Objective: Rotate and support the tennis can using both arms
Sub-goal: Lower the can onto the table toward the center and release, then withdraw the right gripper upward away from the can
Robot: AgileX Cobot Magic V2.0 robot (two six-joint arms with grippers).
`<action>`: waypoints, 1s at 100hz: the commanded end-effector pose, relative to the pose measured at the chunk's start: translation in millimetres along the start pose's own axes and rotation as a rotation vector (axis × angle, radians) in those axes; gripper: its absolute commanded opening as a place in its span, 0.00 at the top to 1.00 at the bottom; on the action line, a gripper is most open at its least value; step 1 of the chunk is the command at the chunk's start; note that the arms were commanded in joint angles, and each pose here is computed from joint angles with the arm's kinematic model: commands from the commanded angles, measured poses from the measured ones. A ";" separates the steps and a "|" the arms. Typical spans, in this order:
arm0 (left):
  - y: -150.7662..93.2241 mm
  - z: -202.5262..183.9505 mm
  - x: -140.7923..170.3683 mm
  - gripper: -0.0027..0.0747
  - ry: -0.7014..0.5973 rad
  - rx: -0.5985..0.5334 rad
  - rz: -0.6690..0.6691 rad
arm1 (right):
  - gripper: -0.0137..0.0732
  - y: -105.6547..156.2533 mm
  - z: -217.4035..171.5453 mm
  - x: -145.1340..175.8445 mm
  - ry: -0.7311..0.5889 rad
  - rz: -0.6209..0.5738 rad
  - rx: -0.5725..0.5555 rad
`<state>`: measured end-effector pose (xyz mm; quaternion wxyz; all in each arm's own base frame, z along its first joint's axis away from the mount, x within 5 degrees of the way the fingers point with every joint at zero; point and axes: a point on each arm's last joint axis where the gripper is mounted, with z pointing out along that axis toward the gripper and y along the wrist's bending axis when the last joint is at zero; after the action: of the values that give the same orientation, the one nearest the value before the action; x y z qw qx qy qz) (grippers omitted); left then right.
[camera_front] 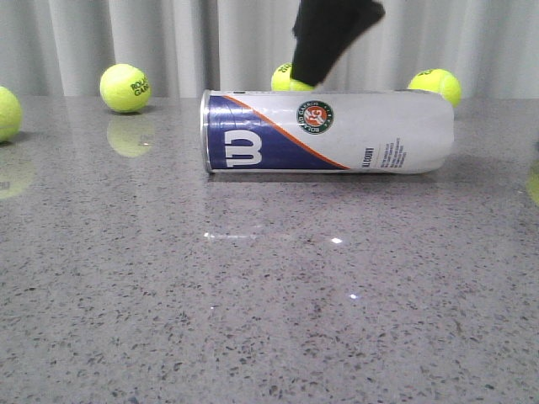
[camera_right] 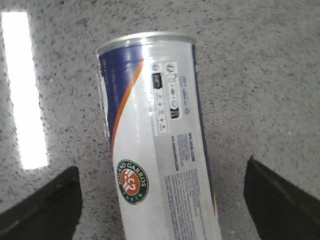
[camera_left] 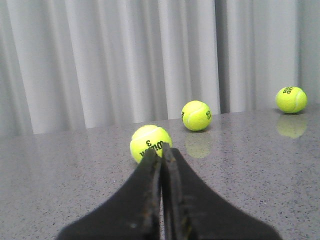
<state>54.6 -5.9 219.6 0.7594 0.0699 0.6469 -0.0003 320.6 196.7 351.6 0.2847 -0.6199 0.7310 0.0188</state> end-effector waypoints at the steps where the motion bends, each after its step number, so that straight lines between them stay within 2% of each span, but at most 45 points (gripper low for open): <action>1: -0.5 -3.0 6.1 0.99 -0.067 -0.010 -0.009 | 0.10 -2.8 -51.3 -11.4 -0.142 0.165 0.133; 28: -0.5 -3.0 6.1 0.99 -0.067 -0.010 -0.009 | 0.10 -0.8 -115.9 -3.2 -0.238 0.461 0.326; 40: -0.5 -3.0 6.1 0.99 -0.067 -0.010 -0.009 | 0.10 -6.5 -150.7 16.7 -0.276 0.674 0.476; 50: -0.5 -3.0 6.1 0.99 -0.067 -0.010 -0.009 | 0.10 -7.9 -176.1 40.2 -0.306 0.794 0.576; 68: -0.5 -3.0 6.1 0.99 -0.067 -0.010 -0.009 | 0.10 13.1 -202.3 77.4 -0.322 0.858 0.673; 81: -0.5 -3.0 6.1 0.99 -0.067 -0.010 -0.009 | 0.10 37.7 -199.8 101.3 -0.310 0.882 0.696; 100: -0.5 -3.0 6.1 0.99 -0.067 -0.010 -0.009 | 0.10 81.8 -192.4 130.0 -0.410 0.938 0.738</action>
<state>54.6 -5.9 219.6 0.7594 0.0699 0.6469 -0.0003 179.5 32.6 426.4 0.5102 -0.0989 0.8543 -0.0034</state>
